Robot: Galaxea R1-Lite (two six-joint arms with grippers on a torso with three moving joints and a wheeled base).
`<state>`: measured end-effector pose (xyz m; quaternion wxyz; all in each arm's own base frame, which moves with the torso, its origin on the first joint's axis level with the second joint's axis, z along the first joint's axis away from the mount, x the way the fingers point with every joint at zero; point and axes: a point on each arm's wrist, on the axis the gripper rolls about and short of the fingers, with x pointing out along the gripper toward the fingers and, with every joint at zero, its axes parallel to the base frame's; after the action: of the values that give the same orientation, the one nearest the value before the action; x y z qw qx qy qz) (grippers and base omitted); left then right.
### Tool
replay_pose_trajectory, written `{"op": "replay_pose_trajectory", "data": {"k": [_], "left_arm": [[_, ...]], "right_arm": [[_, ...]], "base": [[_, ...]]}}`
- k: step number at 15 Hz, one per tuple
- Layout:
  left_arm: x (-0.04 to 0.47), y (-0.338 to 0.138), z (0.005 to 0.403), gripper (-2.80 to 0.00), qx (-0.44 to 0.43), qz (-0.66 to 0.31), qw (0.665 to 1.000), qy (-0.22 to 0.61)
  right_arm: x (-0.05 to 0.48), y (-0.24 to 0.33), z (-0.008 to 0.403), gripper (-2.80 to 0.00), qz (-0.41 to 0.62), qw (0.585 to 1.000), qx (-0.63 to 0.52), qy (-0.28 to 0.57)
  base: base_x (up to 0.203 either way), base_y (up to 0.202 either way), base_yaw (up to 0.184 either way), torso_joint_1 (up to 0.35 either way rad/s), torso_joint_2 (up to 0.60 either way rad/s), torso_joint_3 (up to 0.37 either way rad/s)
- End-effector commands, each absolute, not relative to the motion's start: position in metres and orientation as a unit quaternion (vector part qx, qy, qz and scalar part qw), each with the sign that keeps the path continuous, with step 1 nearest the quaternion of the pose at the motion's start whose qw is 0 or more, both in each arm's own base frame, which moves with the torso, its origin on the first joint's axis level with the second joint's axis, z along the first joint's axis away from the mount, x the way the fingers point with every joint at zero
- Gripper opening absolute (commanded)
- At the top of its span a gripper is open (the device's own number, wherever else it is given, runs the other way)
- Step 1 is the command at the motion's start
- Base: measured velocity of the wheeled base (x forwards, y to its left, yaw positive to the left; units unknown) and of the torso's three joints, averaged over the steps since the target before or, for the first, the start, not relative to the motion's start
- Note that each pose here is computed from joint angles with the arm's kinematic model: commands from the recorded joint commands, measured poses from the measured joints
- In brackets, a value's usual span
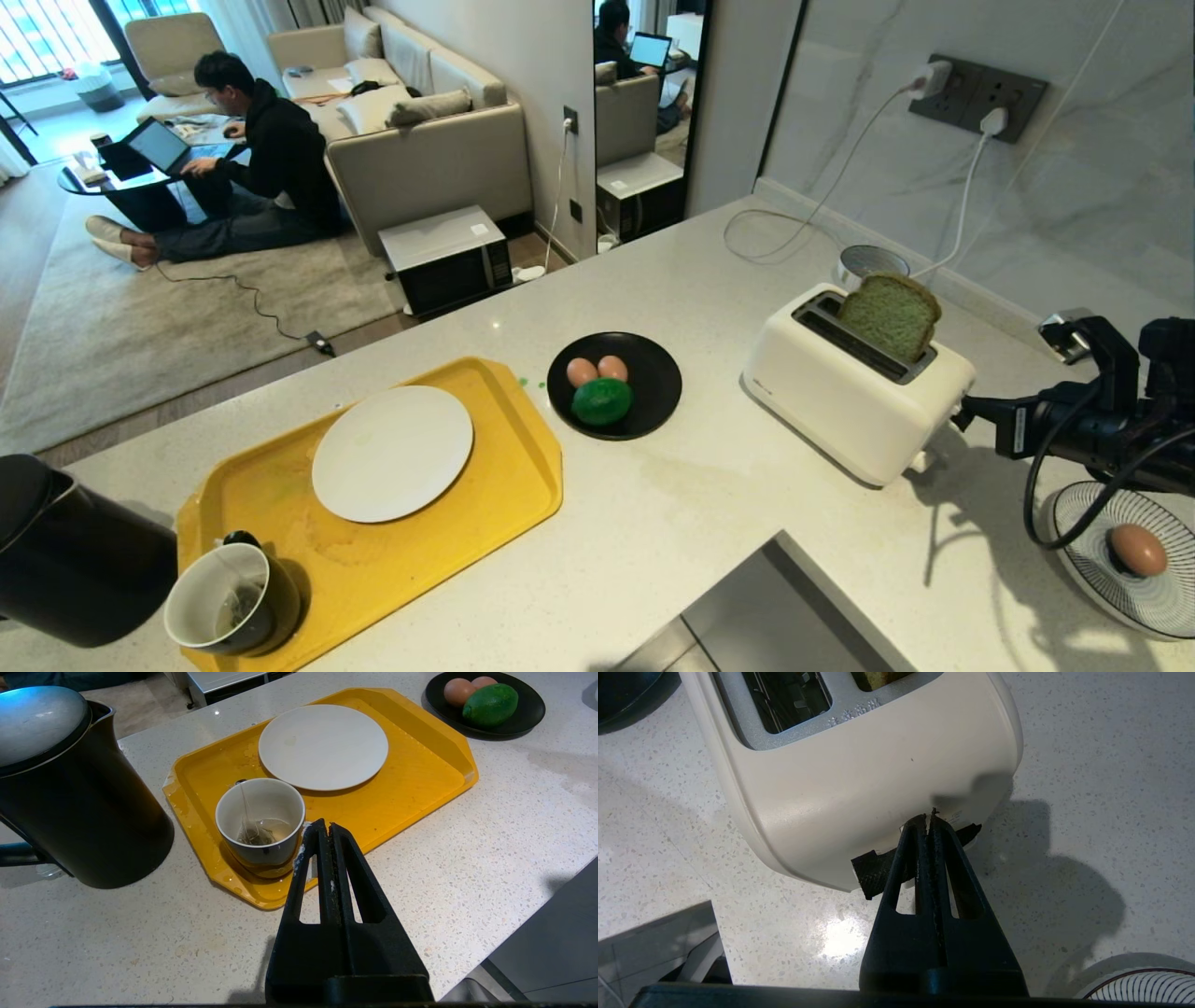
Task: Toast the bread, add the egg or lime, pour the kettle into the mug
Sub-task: Use a bread toaster
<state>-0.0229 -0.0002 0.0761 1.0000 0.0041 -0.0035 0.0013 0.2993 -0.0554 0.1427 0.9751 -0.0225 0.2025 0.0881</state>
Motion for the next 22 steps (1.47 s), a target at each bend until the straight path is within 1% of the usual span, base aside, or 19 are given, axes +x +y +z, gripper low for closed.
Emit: {"op": "replay_pose_trajectory", "data": {"k": [1, 15, 22], "left_arm": [[-0.023, 0.0, 0.076, -2.8, 0.004, 0.002, 1.0, -0.004], [-0.023, 0.0, 0.076, -2.8, 0.004, 0.002, 1.0, -0.004], [-0.023, 0.0, 0.076, -2.8, 0.004, 0.002, 1.0, -0.004]], "right_arm": [[0.299, -0.052, 0.142, -2.8, 0.094, 0.975, -0.024, 0.202], [0.316, -0.05, 0.112, -2.8, 0.105, 0.964, -0.021, 0.244], [0.318, -0.05, 0.106, -2.8, 0.106, 0.964, -0.023, 0.243]], "base": [[0.0, 0.0, 0.0, 0.0, 0.0, 0.0], [0.0, 0.0, 0.0, 0.0, 0.0, 0.0], [0.0, 0.0, 0.0, 0.0, 0.0, 0.0]]}}
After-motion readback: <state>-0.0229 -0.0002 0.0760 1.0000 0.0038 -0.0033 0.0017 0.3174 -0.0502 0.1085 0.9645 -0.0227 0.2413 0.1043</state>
